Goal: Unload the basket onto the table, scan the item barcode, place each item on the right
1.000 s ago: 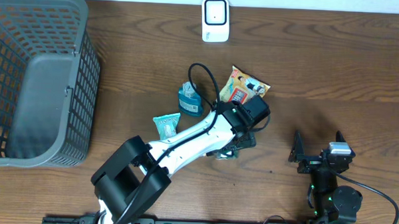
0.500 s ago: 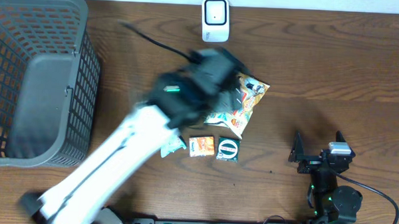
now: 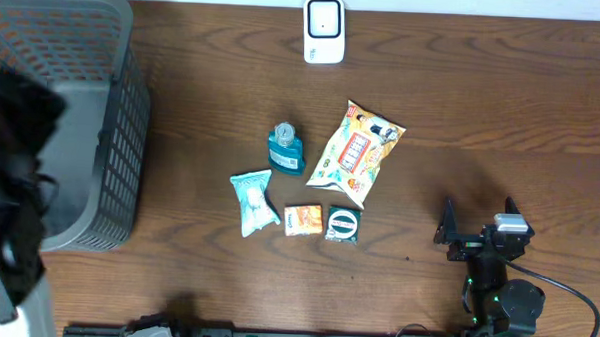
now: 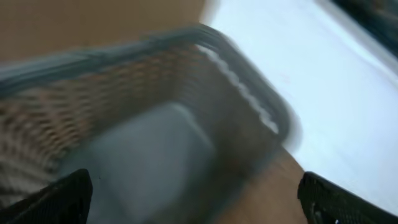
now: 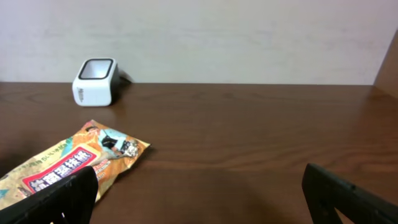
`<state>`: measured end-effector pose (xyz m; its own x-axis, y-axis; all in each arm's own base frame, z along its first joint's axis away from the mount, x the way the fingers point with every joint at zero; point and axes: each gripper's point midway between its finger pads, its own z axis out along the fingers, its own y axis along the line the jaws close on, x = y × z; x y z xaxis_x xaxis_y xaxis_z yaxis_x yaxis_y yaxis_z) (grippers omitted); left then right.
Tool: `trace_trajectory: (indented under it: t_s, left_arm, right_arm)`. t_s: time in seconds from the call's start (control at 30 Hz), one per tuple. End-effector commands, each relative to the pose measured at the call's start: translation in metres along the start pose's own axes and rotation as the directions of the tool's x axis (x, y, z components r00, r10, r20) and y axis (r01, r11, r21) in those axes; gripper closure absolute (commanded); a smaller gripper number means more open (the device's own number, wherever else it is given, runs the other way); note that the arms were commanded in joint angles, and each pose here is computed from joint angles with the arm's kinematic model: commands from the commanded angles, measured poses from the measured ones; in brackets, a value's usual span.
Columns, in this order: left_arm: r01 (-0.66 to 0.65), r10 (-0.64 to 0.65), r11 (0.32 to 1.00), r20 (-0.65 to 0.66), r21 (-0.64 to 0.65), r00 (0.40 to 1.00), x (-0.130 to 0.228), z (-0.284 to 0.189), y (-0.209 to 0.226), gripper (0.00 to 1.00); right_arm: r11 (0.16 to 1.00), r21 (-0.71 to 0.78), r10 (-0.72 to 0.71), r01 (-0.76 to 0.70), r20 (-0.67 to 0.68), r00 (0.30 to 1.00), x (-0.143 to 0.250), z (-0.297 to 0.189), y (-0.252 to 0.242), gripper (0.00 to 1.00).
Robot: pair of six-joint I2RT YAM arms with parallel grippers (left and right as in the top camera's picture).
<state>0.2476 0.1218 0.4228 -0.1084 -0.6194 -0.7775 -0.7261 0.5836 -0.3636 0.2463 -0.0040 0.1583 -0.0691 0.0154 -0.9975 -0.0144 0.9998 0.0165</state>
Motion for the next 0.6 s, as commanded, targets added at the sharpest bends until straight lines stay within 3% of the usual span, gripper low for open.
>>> trace_trajectory:
  t_s: [0.0, 0.1, 0.23, 0.3, 0.43, 0.57]
  left_arm:
    - [0.051, -0.063, 0.995, -0.141, -0.088, 0.988, 0.009, 0.045, 0.025, 0.02]
    - [0.08, -0.143, 0.977, -0.331, -0.198, 0.933, 0.038, 0.092, 0.05, 0.02]
    - [0.051, -0.19, 0.949, -0.435, -0.312, 0.88, 0.061, 0.111, 0.075, 0.02]
    - [0.016, -0.16, 0.953, -0.458, -0.303, 0.875, 0.064, 0.113, 0.075, 0.02]
    - [-0.037, -0.036, 0.984, -0.392, -0.176, 0.919, 0.048, 0.098, 0.051, 0.02]
    - [-0.083, 0.086, 0.996, -0.147, 0.022, 0.985, 0.001, 0.057, 0.011, 0.02]
  right_arm:
    - [1.0, -0.005, -0.015, 0.015, 0.001, 1.0, 0.0, 0.0, 0.001, 0.01]
    - [1.0, -0.005, -0.015, 0.015, 0.002, 1.0, 0.0, 0.0, 0.001, 0.01]
    - [1.0, -0.005, -0.015, 0.015, 0.002, 1.0, 0.0, 0.0, 0.001, 0.01]
    - [1.0, -0.005, -0.015, 0.015, 0.002, 1.0, 0.0, 0.0, 0.001, 0.01]
    - [1.0, -0.005, -0.015, 0.015, 0.001, 1.0, 0.0, 0.0, 0.001, 0.01]
    - [1.0, -0.005, -0.015, 0.015, 0.001, 1.0, 0.0, 0.0, 0.001, 0.01]
